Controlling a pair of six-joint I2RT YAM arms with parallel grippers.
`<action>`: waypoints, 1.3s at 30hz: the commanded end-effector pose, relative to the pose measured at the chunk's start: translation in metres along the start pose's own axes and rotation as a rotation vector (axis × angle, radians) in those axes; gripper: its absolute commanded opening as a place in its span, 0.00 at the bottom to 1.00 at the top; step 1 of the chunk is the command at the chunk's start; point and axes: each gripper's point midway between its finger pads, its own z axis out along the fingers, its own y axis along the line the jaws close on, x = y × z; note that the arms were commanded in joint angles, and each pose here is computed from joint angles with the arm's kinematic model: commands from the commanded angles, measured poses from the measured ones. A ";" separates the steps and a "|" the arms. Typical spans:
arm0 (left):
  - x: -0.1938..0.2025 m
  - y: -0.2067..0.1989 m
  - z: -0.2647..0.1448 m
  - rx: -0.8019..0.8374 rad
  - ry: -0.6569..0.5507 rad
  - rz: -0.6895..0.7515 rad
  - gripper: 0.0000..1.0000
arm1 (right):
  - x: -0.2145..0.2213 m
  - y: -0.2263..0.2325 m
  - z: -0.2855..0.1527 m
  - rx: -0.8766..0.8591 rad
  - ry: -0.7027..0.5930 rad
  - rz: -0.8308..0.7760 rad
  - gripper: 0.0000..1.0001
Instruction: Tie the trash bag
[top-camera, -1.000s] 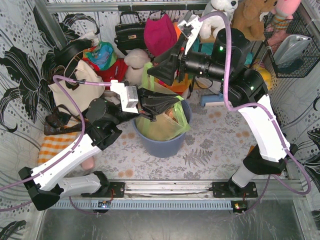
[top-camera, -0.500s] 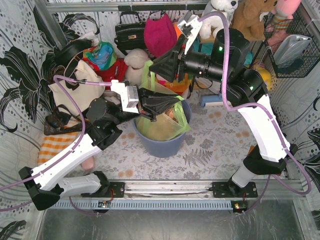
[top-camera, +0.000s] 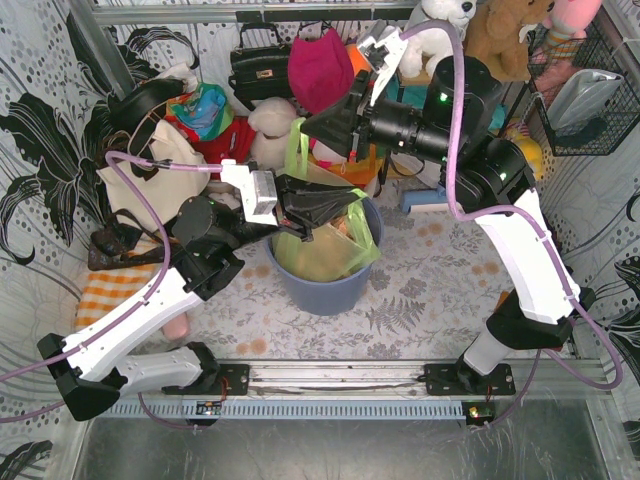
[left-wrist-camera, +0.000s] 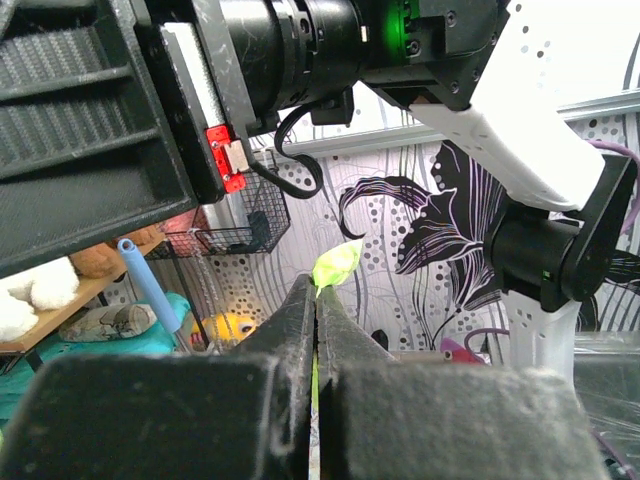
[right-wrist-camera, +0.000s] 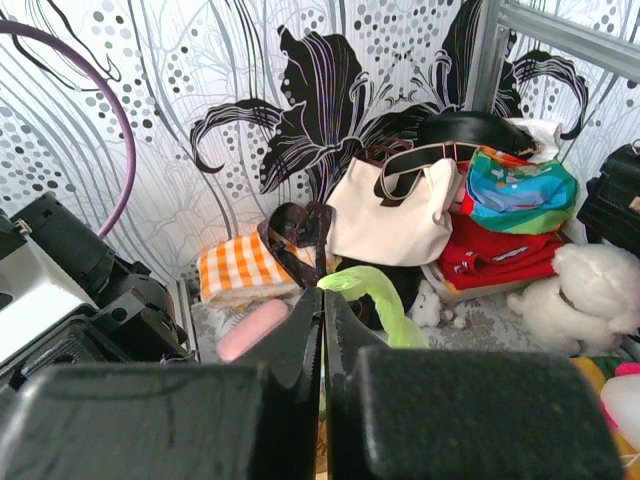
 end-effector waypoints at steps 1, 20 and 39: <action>-0.027 0.007 -0.001 -0.042 -0.067 0.067 0.01 | -0.030 0.007 -0.002 -0.011 -0.103 -0.002 0.00; -0.040 0.037 -0.010 -0.216 -0.107 0.146 0.01 | -0.025 -0.013 -0.018 0.143 -0.139 0.077 0.00; -0.047 0.050 -0.030 -0.336 -0.131 0.184 0.01 | 0.018 -0.013 -0.068 0.264 -0.088 0.225 0.00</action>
